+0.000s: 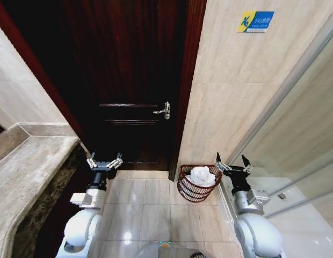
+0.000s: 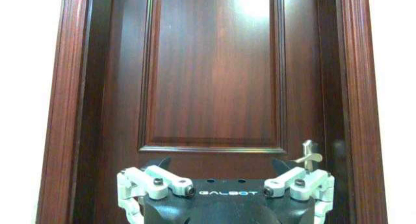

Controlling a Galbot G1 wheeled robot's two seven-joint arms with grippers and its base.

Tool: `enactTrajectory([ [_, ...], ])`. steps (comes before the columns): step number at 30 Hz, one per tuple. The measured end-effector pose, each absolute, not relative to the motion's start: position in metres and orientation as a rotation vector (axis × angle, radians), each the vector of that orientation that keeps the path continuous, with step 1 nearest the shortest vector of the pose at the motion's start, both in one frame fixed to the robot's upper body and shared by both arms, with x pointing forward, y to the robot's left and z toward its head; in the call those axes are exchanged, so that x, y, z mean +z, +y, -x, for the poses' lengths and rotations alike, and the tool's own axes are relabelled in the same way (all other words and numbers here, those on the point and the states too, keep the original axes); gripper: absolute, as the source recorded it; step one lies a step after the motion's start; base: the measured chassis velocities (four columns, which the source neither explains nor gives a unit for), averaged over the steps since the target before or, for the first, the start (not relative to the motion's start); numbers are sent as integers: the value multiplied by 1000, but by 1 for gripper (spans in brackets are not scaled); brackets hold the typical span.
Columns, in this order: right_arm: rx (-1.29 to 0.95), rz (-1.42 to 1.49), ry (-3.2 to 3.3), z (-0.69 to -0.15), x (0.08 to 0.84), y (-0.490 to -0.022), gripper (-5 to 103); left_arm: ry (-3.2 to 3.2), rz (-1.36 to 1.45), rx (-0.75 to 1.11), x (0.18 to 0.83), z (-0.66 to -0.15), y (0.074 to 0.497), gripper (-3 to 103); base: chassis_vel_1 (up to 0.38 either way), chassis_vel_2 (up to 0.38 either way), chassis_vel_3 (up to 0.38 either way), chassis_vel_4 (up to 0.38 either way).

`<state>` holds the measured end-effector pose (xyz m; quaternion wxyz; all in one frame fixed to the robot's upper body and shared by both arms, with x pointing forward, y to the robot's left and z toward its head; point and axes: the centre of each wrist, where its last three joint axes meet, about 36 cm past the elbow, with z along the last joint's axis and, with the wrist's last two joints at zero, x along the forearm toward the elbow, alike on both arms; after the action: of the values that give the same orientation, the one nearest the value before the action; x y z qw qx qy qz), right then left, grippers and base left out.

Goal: Discard the used towel into the hamper.

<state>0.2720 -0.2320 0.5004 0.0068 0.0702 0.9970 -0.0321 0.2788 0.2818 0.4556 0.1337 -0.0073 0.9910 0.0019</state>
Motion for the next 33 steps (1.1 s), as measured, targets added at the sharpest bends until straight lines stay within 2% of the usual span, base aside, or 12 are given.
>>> enactTrajectory([
  [33, -105, -225, 3127, -266, 495, -239, 100, 2862, 14, 18, 456, -276, 277, 100, 53, -58, -59, 51],
])
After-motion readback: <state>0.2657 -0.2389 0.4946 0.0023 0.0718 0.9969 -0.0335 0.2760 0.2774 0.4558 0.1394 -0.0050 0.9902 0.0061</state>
